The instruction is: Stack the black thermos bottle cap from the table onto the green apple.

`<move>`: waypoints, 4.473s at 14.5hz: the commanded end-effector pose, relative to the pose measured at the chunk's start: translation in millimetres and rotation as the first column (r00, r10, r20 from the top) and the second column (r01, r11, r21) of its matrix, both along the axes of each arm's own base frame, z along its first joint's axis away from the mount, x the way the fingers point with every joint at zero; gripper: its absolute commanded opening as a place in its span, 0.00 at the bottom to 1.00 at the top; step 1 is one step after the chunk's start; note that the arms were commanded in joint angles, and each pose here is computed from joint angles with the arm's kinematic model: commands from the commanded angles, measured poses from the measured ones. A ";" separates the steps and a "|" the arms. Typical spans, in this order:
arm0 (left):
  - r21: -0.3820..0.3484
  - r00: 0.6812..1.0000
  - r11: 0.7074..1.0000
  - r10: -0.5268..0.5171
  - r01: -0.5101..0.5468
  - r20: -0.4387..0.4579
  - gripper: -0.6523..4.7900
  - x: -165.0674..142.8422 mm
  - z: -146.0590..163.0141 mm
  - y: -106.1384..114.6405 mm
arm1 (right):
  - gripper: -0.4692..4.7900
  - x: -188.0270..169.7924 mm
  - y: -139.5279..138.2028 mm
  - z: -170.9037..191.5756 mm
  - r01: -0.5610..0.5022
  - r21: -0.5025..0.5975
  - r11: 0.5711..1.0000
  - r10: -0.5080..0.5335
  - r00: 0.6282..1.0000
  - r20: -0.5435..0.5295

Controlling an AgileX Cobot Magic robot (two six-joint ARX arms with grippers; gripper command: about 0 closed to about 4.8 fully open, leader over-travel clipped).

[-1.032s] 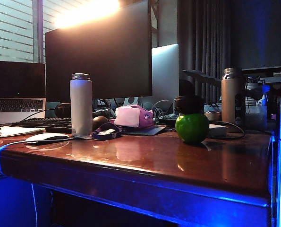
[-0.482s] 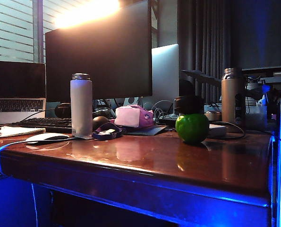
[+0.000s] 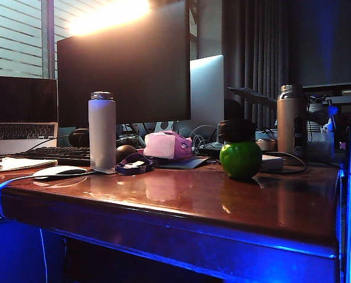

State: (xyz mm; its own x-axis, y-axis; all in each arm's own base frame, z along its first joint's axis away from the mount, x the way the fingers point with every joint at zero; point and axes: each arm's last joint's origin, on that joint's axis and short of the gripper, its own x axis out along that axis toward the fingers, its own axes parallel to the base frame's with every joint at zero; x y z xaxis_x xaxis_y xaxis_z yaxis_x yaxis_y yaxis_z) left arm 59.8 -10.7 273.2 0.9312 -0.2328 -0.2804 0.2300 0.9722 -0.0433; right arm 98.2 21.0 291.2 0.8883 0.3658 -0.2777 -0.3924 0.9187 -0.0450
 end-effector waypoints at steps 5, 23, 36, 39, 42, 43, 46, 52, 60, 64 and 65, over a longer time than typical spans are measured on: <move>0.002 0.988 0.993 0.120 -0.120 0.099 0.11 11.9 -17.9 2.0 | 0.08 7.7 1.3 -14.3 -0.013 -0.003 1.000 0.013 0.991 0.132; 0.044 0.989 0.992 0.120 -0.117 -0.082 0.11 39.7 -136.0 -1.4 | 0.08 16.4 2.3 -145.8 0.045 0.117 0.992 -0.036 0.996 -0.084; 0.053 0.990 0.992 0.117 -0.113 -0.077 0.11 39.8 -135.9 -1.4 | 0.08 12.9 1.9 -159.2 0.052 0.105 0.993 -0.036 0.989 -0.144; 0.053 0.990 0.992 0.117 -0.113 -0.077 0.11 39.8 -135.9 -1.4 | 0.08 12.9 1.9 -159.2 0.052 0.105 0.993 -0.036 0.989 -0.144; 0.053 0.990 0.992 0.117 -0.113 -0.075 0.11 39.7 -135.8 -1.3 | 0.08 11.7 1.8 -158.0 0.050 0.107 0.993 -0.036 0.991 -0.132; 0.049 0.991 0.992 0.118 -0.115 -0.060 0.11 39.0 -134.6 -1.2 | 0.08 10.5 1.7 -155.3 0.044 0.114 0.992 -0.032 0.994 -0.104; 0.011 0.986 0.990 0.140 -0.141 0.092 0.11 34.1 -122.2 1.5 | 0.08 2.6 -4.4 -139.3 0.067 0.147 0.987 -0.079 0.994 0.079; 0.008 0.974 0.979 0.201 -0.203 0.102 0.11 35.5 -124.5 7.6 | 0.08 -1.5 -19.5 -131.3 0.202 0.162 0.966 -0.229 0.957 0.178; 0.006 0.983 0.989 0.147 -0.149 0.112 0.11 35.7 -125.2 2.3 | 0.08 -1.5 -22.8 -131.2 0.232 0.162 0.959 -0.260 0.949 0.179; 0.006 0.986 0.992 0.123 -0.124 0.113 0.11 35.5 -125.2 0.1 | 0.08 -1.5 -24.5 -131.2 0.251 0.162 0.954 -0.279 0.943 0.179; 0.005 0.986 0.992 0.122 -0.124 0.112 0.11 35.5 -125.2 0.1 | 0.08 -1.5 -24.5 -131.2 0.251 0.162 0.954 -0.279 0.943 0.179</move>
State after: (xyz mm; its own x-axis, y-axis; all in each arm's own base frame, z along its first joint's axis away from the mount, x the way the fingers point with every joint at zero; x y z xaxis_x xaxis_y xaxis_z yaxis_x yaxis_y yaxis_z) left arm 95.1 -10.7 151.4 0.9805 -0.1093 -0.1631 0.1082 0.9940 -0.0155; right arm 96.5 -3.3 160.1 0.9893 0.1326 -0.0602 -0.1307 0.9909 0.0335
